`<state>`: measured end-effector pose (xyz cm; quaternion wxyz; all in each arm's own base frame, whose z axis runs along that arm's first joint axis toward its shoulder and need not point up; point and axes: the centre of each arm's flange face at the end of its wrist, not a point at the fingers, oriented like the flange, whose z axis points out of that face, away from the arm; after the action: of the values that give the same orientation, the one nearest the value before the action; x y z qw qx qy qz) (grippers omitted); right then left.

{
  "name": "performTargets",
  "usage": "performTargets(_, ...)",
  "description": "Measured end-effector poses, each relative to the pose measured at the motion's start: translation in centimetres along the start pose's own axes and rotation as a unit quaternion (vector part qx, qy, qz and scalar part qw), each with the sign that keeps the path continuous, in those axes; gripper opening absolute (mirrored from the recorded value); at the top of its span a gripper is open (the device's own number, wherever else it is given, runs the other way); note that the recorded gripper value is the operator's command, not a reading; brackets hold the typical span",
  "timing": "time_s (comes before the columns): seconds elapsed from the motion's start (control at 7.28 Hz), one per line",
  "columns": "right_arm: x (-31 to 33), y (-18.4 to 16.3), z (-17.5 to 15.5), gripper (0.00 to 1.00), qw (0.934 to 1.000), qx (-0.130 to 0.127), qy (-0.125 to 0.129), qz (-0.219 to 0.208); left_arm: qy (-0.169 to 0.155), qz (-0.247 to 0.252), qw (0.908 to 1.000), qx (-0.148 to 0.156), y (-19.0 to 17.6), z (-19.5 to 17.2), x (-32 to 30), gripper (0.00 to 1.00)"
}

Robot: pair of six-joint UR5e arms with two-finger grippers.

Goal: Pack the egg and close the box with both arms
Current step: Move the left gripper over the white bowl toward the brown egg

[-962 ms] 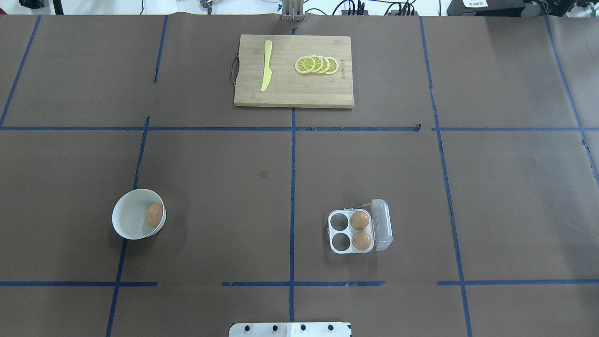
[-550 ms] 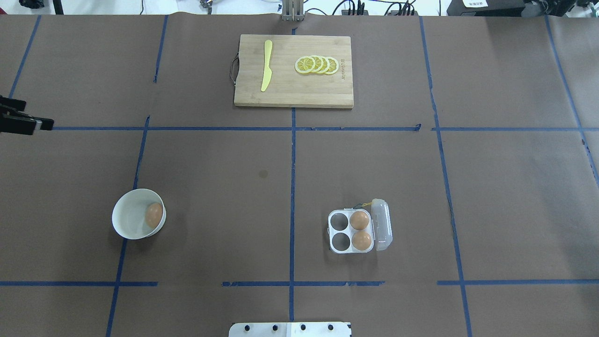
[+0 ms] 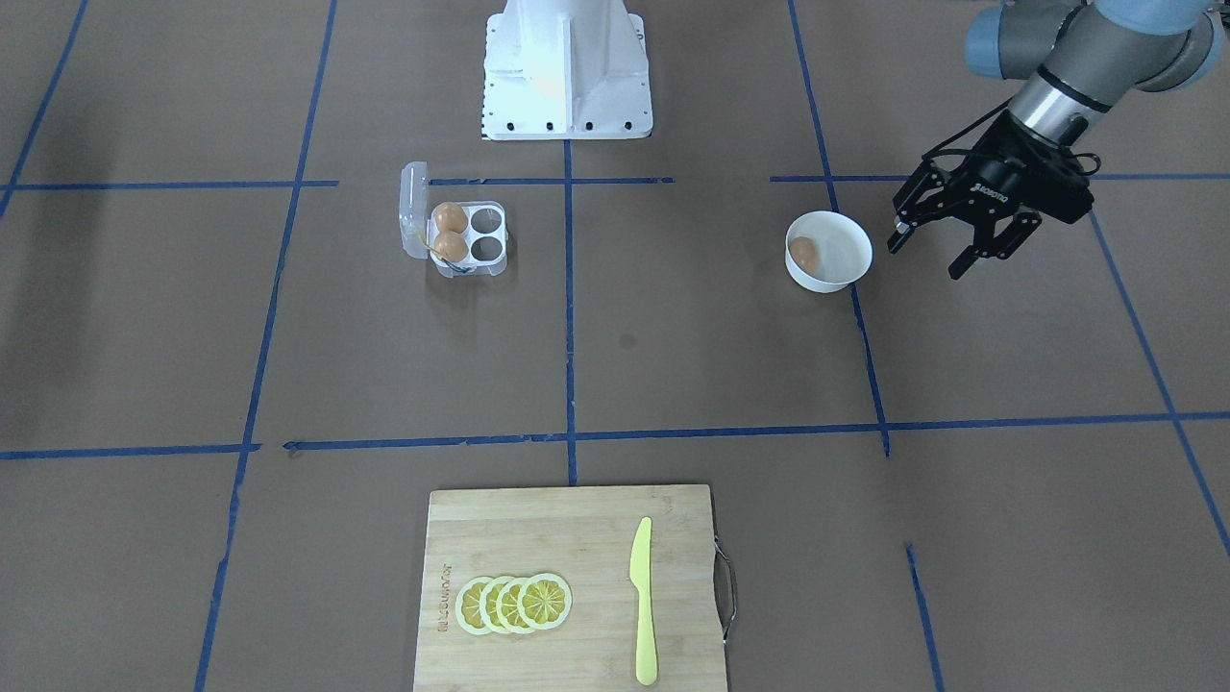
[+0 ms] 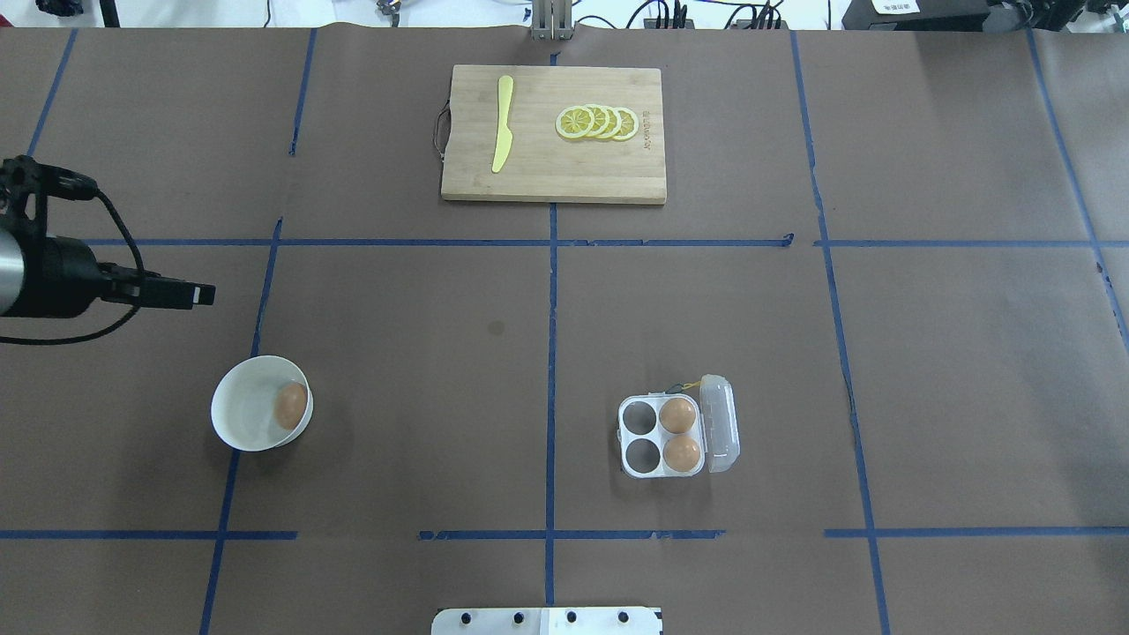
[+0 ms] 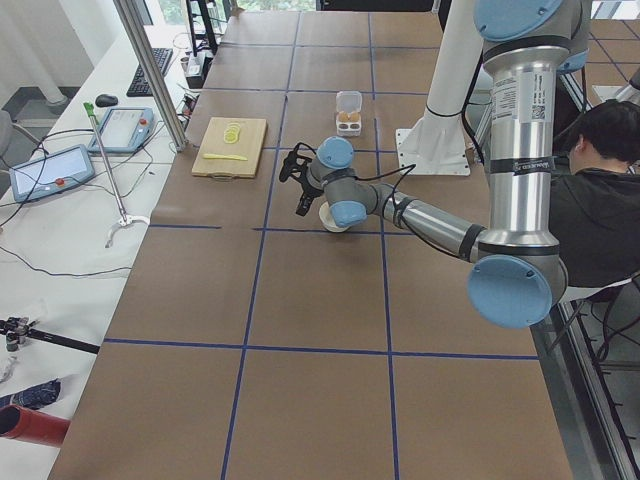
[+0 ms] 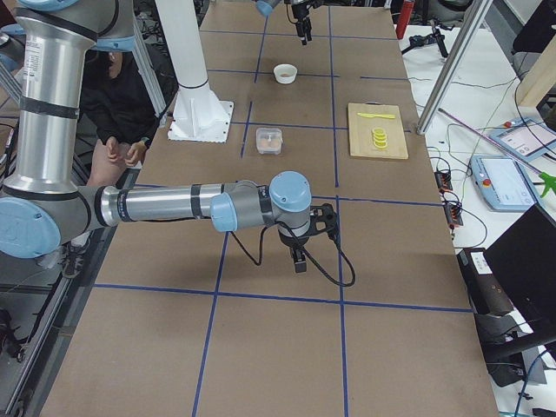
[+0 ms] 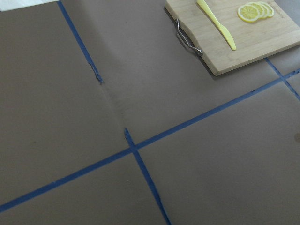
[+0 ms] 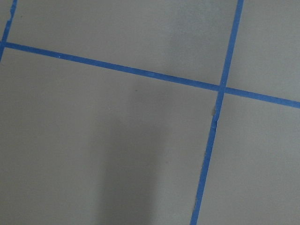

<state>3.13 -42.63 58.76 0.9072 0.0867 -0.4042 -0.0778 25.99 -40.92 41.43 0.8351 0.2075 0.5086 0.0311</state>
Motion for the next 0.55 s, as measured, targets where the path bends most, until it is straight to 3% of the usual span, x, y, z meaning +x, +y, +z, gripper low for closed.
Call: performTargets(0.55,0.3,0.1,0.3,1.00,1.0000,-0.003,0.000,0.003,-0.040,-0.040,0.9980,-0.027,4.9,4.7,4.4,0.70)
